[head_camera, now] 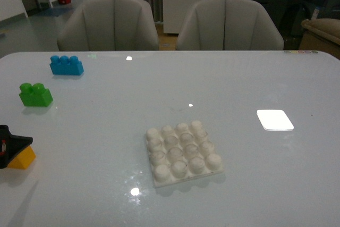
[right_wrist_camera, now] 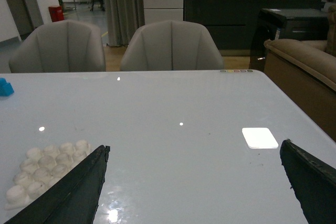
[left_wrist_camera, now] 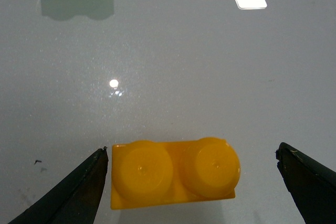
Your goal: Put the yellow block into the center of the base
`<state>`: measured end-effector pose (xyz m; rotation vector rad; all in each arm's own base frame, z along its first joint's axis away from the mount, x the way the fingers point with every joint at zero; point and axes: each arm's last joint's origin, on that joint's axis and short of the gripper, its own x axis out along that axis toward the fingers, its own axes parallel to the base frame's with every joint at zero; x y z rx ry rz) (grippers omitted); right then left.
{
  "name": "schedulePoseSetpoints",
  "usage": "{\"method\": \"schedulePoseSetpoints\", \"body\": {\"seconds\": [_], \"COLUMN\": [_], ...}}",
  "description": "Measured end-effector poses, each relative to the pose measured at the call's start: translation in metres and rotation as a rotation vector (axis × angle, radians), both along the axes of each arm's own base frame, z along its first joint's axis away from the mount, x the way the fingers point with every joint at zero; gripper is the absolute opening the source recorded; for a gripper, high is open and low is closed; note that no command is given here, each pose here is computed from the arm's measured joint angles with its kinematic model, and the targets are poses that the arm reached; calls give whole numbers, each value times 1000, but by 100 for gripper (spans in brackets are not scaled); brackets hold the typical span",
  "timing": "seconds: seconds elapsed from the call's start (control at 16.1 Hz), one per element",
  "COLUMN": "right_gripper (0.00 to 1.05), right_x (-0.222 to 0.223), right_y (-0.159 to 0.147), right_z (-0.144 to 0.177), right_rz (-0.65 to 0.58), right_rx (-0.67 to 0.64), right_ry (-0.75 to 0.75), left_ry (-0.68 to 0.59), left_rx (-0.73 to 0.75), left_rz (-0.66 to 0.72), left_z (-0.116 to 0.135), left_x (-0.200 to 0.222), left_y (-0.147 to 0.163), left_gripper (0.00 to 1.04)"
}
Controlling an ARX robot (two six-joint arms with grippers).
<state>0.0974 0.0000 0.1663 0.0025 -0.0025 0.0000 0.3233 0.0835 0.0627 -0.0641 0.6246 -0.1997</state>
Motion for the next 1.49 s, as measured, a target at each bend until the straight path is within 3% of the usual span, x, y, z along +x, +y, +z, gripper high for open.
{"method": "schedulePoseSetpoints", "body": {"seconds": [0.19, 0.25, 0.56, 0.87, 0.99, 1.12, 1.37, 1.49], "right_gripper": [98, 98, 98, 98, 98, 98, 98, 98], "right_x": [0, 0, 0, 0, 0, 0, 0, 0], "right_y": [0, 0, 0, 0, 0, 0, 0, 0], "right_z": [0, 0, 0, 0, 0, 0, 0, 0], "right_rz": [0, 0, 0, 0, 0, 0, 0, 0], "right_rx": [0, 0, 0, 0, 0, 0, 0, 0], "right_ry": [0, 0, 0, 0, 0, 0, 0, 0], "left_ry": [-19, -25, -32, -113, -138, -143, -109, -105], "left_rx": [45, 50, 35, 32, 9, -25, -56, -52], "left_rz": [32, 40, 56, 81, 98, 80, 51, 108], "left_z": [-10, -11, -3, 43, 65, 84, 86, 80], "left_x": [3, 3, -5, -8, -10, -12, -19, -15], "left_y": [-5, -8, -16, -53, -92, -154, -248, -289], "left_gripper": [94, 67, 63, 62, 62, 62, 62, 62]}}
